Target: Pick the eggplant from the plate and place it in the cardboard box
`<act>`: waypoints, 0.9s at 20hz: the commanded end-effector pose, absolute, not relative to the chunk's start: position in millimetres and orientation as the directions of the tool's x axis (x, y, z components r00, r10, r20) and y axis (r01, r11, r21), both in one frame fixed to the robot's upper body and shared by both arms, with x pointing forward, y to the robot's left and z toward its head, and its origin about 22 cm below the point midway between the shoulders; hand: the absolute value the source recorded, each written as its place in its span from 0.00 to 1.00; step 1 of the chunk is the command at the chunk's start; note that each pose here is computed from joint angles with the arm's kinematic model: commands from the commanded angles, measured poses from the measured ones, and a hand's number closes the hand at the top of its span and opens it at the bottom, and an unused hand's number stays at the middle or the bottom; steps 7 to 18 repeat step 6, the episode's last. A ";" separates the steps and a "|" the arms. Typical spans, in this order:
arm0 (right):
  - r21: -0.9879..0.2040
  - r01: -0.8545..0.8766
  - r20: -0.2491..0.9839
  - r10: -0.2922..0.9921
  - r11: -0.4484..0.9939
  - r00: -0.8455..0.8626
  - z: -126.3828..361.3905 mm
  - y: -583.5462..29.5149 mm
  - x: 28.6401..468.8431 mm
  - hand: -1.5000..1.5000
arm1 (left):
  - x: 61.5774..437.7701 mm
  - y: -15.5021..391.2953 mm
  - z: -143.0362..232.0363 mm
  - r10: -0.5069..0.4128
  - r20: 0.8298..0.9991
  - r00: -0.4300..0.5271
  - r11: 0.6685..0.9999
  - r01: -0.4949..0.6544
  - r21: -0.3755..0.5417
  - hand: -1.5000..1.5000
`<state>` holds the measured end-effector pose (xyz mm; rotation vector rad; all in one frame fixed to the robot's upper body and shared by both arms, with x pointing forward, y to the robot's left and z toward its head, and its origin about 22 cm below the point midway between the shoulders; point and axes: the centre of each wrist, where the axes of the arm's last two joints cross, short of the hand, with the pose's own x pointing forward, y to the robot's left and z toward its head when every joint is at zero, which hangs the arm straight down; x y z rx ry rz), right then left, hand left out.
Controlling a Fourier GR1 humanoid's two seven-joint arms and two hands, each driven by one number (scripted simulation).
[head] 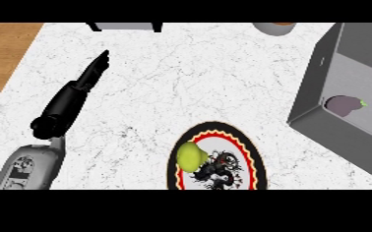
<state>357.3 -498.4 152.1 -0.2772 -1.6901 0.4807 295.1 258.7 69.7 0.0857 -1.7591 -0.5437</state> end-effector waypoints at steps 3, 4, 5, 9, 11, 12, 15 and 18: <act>-0.162 0.030 0.976 0.164 0.986 -0.142 149.8 -536.1 329.2 0.00 | 294.0 272.8 67.1 -0.351 0.896 -0.272 0.877 0.239 0.416 0.50; -0.139 0.073 0.979 0.149 0.988 -0.143 145.8 -534.5 330.1 0.00 | 293.7 253.2 67.5 -0.318 0.903 -0.288 0.880 0.264 0.394 0.50; -0.135 0.087 0.978 0.147 0.987 -0.151 154.2 -544.4 322.1 0.00 | 296.2 247.4 79.5 -0.327 0.900 -0.289 0.881 0.252 0.401 0.50; -0.120 0.121 0.980 0.137 0.985 -0.147 150.4 -540.2 325.8 0.00 | 293.7 250.2 70.0 -0.315 0.905 -0.286 0.879 0.272 0.391 0.50; -0.120 0.121 0.980 0.137 0.985 -0.147 150.4 -540.2 325.8 0.00 | 293.7 250.2 70.0 -0.315 0.905 -0.286 0.879 0.272 0.391 0.50; -0.120 0.121 0.980 0.137 0.985 -0.147 150.4 -540.2 325.8 0.00 | 293.7 250.2 70.0 -0.315 0.905 -0.286 0.879 0.272 0.391 0.50; -0.120 0.121 0.980 0.137 0.985 -0.147 150.4 -540.2 325.8 0.00 | 293.7 250.2 70.0 -0.315 0.905 -0.286 0.879 0.272 0.391 0.50; -0.120 0.121 0.980 0.137 0.985 -0.147 150.4 -540.2 325.8 0.00 | 293.7 250.2 70.0 -0.315 0.905 -0.286 0.879 0.272 0.391 0.50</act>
